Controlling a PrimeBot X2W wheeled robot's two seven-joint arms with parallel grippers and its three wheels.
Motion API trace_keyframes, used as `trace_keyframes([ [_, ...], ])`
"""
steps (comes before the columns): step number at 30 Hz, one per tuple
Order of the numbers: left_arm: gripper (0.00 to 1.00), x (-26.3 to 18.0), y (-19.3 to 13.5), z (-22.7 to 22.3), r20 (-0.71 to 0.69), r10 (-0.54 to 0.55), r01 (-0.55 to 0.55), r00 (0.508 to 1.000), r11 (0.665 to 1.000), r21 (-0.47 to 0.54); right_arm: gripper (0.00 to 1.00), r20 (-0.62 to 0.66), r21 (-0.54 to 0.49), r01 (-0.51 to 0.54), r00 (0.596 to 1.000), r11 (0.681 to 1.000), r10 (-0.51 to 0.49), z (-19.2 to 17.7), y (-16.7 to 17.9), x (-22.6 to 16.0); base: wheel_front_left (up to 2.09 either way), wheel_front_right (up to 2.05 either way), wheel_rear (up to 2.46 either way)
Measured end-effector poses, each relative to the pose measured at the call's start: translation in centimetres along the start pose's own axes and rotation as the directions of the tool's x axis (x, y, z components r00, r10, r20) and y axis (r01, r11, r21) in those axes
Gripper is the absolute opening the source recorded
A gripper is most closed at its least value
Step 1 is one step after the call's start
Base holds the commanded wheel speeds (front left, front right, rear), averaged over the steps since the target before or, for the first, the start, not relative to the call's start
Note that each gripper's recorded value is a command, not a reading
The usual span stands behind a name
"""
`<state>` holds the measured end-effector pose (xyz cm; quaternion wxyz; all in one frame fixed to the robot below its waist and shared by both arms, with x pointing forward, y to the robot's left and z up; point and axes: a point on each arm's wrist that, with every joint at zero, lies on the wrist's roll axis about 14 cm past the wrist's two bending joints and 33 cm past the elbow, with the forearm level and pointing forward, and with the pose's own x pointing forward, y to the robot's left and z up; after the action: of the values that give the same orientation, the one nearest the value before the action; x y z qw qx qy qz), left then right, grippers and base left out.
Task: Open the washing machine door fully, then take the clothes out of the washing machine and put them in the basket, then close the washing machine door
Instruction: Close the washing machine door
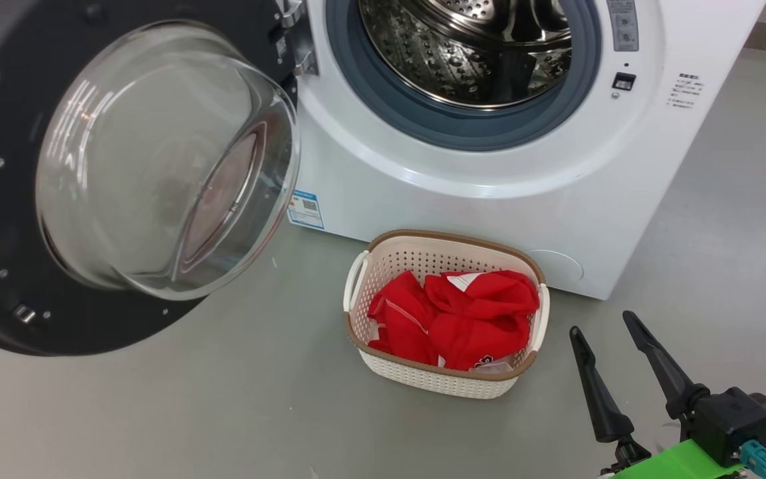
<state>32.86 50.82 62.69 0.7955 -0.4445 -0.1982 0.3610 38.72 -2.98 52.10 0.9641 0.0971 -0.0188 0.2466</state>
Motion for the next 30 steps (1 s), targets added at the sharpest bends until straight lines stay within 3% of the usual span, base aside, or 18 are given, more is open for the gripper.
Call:
trace_keyframes([
  [9,0.00,0.9,0.3,-3.8,-0.184,0.052,-0.077,0.982,0.988,-0.131,1.00,-0.007,0.000,0.028,1.000,1.000,-0.028,0.0,-0.8,-0.6,0.00,0.00,0.00],
  [30,0.00,1.6,1.0,-7.5,-0.403,0.081,-0.130,0.912,0.987,-0.096,1.00,-0.011,-0.004,0.087,0.996,0.996,-0.087,-0.1,-2.7,-1.5,0.00,0.00,0.00],
])
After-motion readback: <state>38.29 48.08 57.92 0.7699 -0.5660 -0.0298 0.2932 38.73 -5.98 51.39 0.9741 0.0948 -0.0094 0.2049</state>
